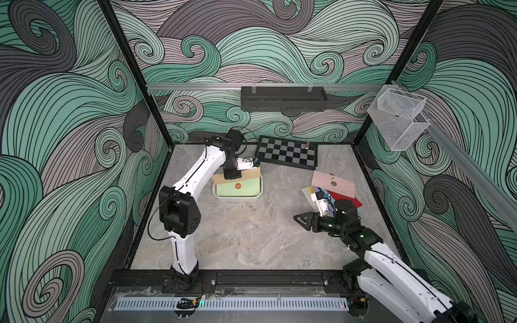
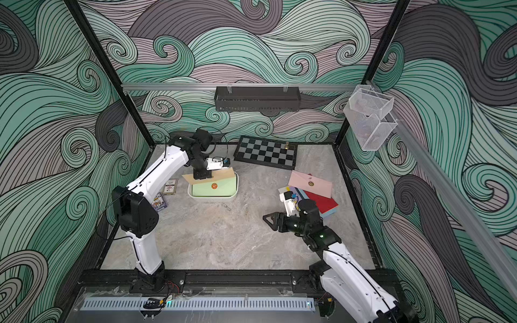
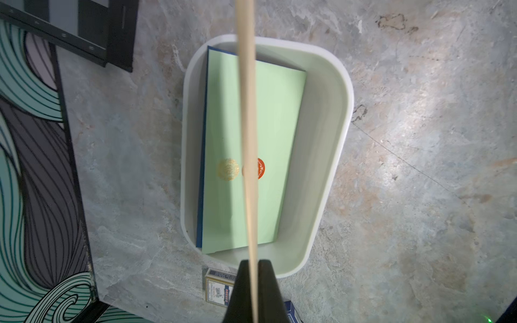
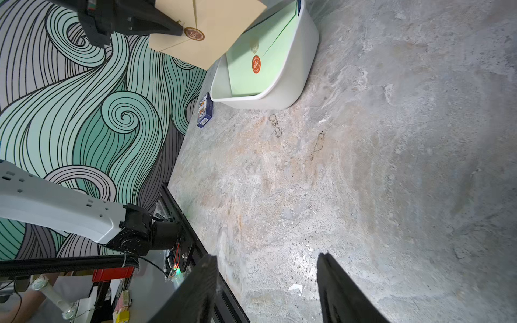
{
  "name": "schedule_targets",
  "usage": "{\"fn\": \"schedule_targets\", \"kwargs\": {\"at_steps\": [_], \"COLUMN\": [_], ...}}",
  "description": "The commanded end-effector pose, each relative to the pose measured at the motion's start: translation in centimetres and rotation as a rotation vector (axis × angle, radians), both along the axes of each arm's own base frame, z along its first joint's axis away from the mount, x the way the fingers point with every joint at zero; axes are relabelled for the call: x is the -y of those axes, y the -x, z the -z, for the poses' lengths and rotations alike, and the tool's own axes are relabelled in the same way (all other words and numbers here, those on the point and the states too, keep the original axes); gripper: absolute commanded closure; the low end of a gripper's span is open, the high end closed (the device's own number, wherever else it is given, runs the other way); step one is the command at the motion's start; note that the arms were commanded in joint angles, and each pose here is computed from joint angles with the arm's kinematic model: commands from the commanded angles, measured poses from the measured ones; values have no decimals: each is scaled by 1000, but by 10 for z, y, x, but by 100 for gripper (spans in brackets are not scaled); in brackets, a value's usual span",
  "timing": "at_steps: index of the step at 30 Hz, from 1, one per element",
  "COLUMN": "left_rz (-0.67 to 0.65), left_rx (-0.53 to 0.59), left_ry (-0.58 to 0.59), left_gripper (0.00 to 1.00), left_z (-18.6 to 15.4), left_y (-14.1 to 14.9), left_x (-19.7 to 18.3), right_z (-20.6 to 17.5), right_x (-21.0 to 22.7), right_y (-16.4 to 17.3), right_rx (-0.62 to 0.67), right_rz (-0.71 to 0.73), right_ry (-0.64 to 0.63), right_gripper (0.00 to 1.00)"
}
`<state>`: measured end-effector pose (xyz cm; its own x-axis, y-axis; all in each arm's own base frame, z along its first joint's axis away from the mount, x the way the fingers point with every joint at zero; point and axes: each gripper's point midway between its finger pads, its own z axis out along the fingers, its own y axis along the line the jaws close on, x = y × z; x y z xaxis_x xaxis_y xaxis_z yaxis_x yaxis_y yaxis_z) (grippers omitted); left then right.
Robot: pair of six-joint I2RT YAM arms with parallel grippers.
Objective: Put the sealed envelopes into the storage box
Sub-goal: Place the envelope in the storage box.
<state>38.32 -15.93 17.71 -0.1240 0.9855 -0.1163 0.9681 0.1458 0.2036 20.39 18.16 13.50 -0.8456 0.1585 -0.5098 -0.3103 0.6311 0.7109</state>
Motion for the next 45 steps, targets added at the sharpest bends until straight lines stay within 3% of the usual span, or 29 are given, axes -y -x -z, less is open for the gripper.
{"fn": "schedule_targets", "kwargs": {"at_steps": [1, 7, 14, 18, 21, 23, 24, 29, 34, 36, 38, 42, 45], "left_rz": [26, 60, 70, 66, 28, 0, 0, -24, -116, -216, -324, -512, -671], "left_rx": [-122, -124, -204, -180, -103, -9, 27, 285, 421, 504, 561, 565, 517], "left_ry": [-18, 2, -12, -29, -76, -77, -78, -89, -49, 19, 175, 522, 764], "left_gripper": [100, 100, 100, 96, 82, 55, 47, 38, 38, 37, 37, 35, 14], "left_z": [18, 25, 47, 58, 59, 52, 48, 24, 0, -25, -61, -114, -128], "left_y": [21, 22, 18, 10, -9, -28, -33, -78, -105, -114, -108, -64, -22], "left_x": [-3, -5, 0, -1, -7, -8, -8, -11, -14, -14, -7, 3, 0], "right_z": [5, 6, 11, 12, 12, 12, 12, 12, 11, 11, 13, 19, 27], "right_x": [-1, -3, -4, -5, -5, -5, -5, -4, -4, -3, 0, 17, 44], "right_y": [3, 2, 0, 0, 0, 1, 2, 2, 1, 1, -2, -21, -44], "right_rx": [-12, -27, -42, -47, -47, -50, -51, -48, -45, -43, -36, -41, -86], "right_rz": [-18, -23, -21, -23, -24, -26, -27, -23, -20, -15, 3, 109, 243], "right_ry": [2, -9, -10, -13, -13, -12, -12, -10, -9, -4, 16, 134, 292], "right_gripper": [40, 40, 39, 39, 39, 39, 39, 39, 39, 39, 39, 39, 38]}}
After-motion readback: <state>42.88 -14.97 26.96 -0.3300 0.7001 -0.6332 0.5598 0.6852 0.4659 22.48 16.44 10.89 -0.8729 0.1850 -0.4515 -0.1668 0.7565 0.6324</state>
